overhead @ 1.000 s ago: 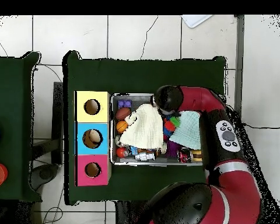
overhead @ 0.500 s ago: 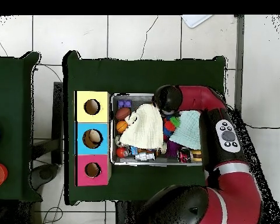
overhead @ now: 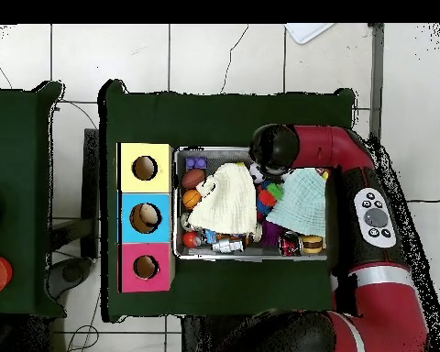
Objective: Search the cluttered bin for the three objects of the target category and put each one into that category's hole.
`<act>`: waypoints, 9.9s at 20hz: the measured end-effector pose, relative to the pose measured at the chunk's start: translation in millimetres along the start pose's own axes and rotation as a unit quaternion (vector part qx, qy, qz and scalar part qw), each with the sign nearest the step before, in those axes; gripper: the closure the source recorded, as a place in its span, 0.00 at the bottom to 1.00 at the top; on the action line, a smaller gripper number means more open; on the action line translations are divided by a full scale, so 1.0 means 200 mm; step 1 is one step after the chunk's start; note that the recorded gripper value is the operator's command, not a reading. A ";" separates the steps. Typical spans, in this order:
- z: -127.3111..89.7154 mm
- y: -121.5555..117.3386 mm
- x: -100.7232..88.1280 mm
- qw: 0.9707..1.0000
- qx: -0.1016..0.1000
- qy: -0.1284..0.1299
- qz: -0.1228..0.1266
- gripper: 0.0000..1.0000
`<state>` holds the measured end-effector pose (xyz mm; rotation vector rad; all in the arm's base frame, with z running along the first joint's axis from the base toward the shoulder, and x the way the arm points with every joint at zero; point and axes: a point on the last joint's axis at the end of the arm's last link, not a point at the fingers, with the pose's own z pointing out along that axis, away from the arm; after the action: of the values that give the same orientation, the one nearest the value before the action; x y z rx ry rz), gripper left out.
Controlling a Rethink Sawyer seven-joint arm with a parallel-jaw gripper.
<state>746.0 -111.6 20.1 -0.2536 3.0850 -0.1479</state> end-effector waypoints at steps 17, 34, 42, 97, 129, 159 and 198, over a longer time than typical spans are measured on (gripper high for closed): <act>0.06 -0.05 -0.01 0.999 -0.019 -0.001 0.027 0.00; 0.07 -0.06 0.02 0.999 -0.021 0.004 0.027 0.00; 0.19 -0.08 0.20 0.998 -0.040 0.035 0.035 0.00; -0.23 1.25 0.12 0.991 -0.055 0.045 -0.114 1.00; -0.58 1.60 1.34 0.992 -0.074 0.045 -0.093 1.00; -0.75 1.54 1.50 0.990 -0.058 0.110 -0.060 1.00; -0.65 1.93 1.50 0.984 -0.079 0.127 -0.099 1.00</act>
<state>380.9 230.6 100.5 -0.5922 3.3228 0.0659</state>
